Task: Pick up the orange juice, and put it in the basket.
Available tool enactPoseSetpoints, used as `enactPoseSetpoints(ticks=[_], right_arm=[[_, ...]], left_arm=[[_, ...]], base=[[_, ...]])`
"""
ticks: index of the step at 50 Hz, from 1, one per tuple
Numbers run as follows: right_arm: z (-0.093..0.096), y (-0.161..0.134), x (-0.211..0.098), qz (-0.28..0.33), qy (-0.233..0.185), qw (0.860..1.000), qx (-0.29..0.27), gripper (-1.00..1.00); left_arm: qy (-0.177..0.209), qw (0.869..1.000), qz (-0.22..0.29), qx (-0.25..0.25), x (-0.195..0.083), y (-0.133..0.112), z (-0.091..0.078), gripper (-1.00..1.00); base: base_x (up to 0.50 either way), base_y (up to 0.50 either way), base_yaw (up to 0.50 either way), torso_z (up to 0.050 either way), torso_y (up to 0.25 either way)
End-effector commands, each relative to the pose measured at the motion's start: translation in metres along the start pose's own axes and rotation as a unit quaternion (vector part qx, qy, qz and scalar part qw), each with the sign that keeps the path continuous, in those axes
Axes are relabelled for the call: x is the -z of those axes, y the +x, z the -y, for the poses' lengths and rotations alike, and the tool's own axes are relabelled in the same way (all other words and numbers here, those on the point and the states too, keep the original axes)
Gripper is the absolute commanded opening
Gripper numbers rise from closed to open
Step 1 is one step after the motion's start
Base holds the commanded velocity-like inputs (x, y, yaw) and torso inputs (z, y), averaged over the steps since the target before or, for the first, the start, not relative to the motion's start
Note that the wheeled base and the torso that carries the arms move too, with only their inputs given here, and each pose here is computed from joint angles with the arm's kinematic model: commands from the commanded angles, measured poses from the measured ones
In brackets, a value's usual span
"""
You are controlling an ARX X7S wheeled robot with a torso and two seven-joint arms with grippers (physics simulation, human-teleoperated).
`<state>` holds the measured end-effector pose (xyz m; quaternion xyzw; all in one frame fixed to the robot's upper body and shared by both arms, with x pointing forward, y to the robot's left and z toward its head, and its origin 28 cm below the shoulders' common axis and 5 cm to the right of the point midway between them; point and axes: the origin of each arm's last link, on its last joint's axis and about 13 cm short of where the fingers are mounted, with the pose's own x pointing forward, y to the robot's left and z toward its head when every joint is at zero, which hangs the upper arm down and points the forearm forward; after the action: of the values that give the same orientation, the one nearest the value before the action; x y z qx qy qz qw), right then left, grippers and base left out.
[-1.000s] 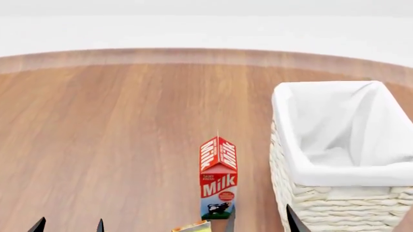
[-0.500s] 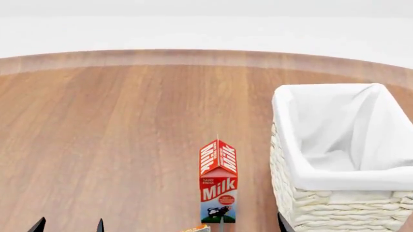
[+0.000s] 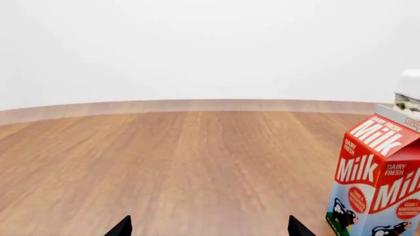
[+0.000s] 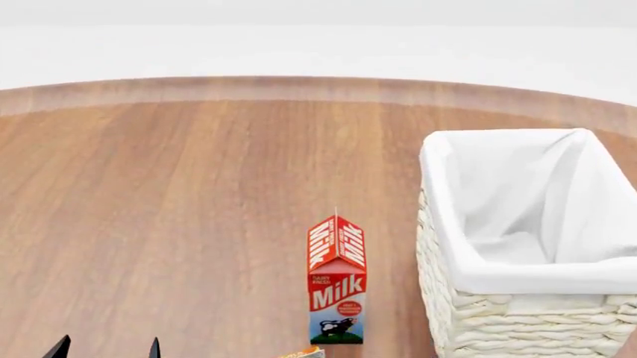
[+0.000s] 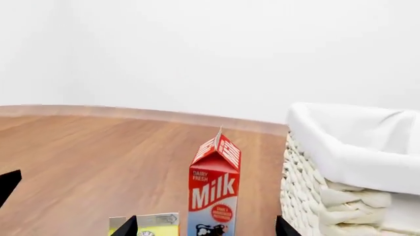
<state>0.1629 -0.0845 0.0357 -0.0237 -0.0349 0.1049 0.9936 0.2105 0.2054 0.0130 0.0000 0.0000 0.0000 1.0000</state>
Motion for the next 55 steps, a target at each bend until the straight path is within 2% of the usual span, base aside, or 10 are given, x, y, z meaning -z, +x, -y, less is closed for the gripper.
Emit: enactPoseSetpoints(ticks=[1, 18, 34, 55], right_arm=[[-0.007, -0.011, 0.01, -0.007, -0.003, 1.0, -0.017, 1.0], [-0.017, -0.014, 0.04, -0.043, 0.008, 0.999, -0.031, 1.0], [-0.027, -0.005, 0.047, -0.031, 0.016, 0.999, -0.022, 1.0], [-0.037, 0.009, 0.061, -0.041, 0.023, 0.998, -0.036, 1.0]], left_arm=[[0.0, 1.0, 0.0, 0.0, 0.0, 0.0, 0.0, 1.0], [0.0, 1.0, 0.0, 0.0, 0.0, 0.0, 0.0, 1.0], [0.0, 1.0, 0.0, 0.0, 0.0, 0.0, 0.0, 1.0], [0.0, 1.0, 0.0, 0.0, 0.0, 0.0, 0.0, 1.0]], base=[[0.0, 0.0, 0.0, 0.0, 0.0], [0.0, 0.0, 0.0, 0.0, 0.0], [0.0, 0.0, 0.0, 0.0, 0.0], [0.0, 0.0, 0.0, 0.0, 0.0]])
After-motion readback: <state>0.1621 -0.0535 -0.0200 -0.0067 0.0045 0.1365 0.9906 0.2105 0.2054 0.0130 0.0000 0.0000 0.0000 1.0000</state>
